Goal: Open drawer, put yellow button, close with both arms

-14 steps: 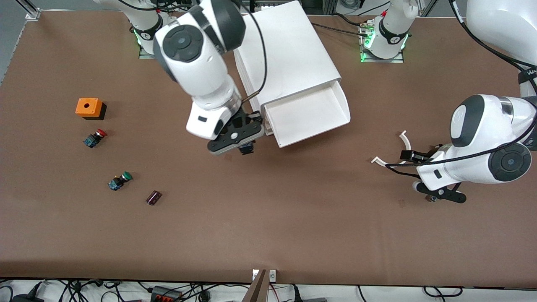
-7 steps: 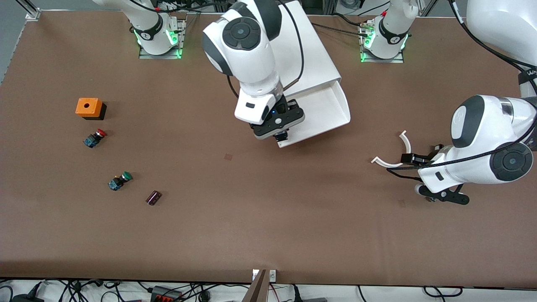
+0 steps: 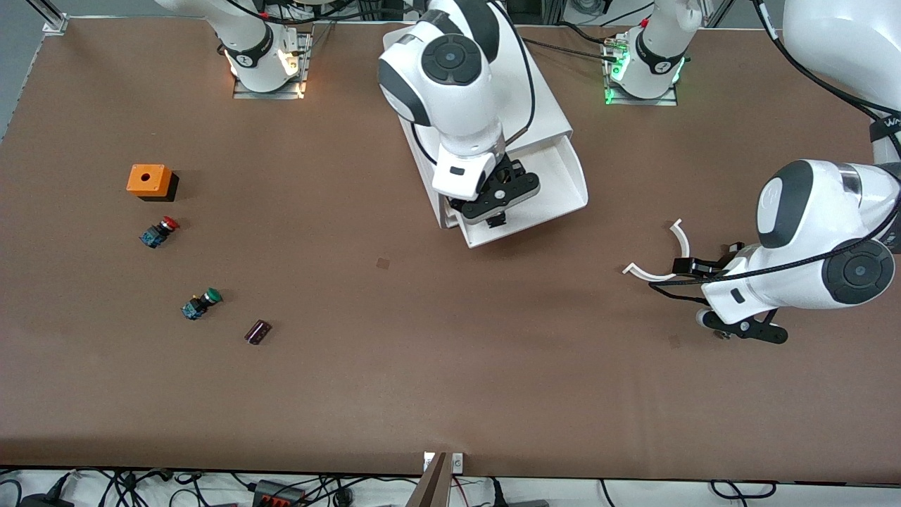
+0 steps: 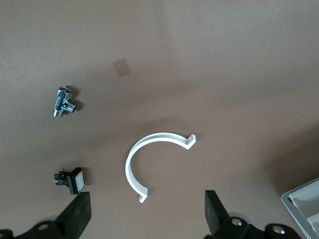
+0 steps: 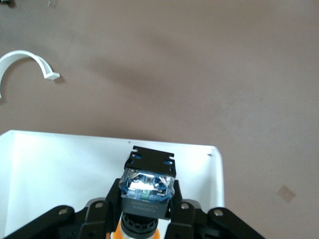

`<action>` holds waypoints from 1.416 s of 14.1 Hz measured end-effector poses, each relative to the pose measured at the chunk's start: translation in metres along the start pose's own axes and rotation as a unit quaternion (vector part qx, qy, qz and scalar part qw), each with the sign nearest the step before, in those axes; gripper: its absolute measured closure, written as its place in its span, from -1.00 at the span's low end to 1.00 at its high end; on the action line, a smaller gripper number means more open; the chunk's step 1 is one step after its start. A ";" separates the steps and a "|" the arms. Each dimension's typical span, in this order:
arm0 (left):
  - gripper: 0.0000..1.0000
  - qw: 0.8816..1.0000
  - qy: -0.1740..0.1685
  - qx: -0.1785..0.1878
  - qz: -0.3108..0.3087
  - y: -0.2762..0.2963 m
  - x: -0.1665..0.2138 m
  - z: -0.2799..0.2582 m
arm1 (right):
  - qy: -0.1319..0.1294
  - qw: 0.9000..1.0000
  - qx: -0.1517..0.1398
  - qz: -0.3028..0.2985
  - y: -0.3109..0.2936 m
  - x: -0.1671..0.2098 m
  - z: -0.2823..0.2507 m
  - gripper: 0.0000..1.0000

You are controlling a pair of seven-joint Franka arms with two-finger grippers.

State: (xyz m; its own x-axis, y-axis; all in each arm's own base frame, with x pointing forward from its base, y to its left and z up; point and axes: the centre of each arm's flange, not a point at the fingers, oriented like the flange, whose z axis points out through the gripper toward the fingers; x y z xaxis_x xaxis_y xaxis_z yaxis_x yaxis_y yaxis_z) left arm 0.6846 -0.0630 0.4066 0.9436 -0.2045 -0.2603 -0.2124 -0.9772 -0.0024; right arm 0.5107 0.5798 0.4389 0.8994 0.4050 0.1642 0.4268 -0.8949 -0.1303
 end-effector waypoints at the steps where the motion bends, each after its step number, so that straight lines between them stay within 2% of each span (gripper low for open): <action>1: -1.00 1.000 0.000 0.000 0.000 0.000 0.000 0.000 | -0.003 1.000 -0.001 -0.001 -0.006 -0.003 0.006 0.19; 14: -1.00 1.000 0.000 0.000 0.000 0.000 0.000 0.000 | -0.016 1.000 -0.005 -0.017 -0.034 -0.018 0.035 0.19; 15: -1.00 1.000 0.000 0.000 0.000 0.000 0.000 0.000 | -0.015 1.000 -0.005 -0.016 -0.034 -0.017 0.035 0.06; 16: -1.00 1.000 0.000 0.000 0.000 0.000 0.000 0.000 | -0.014 1.000 -0.005 -0.016 -0.033 -0.017 0.033 0.06; 17: -1.00 1.000 0.000 0.000 0.000 0.000 0.000 0.000 | -0.013 1.000 -0.005 -0.015 -0.032 -0.016 0.033 -0.04; 20: -1.00 1.000 0.000 0.000 0.000 0.000 0.000 0.000 | -0.006 1.000 -0.010 -0.010 -0.026 -0.011 0.028 -0.59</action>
State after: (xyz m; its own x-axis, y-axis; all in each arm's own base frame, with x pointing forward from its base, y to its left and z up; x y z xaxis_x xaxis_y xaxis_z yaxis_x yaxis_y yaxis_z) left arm 0.6846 -0.0630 0.4065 0.9437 -0.2042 -0.2603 -0.2121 -0.9772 -0.0025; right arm 0.4925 0.6035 0.4134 0.8915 0.4259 0.1544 0.4436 -0.8898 -0.1072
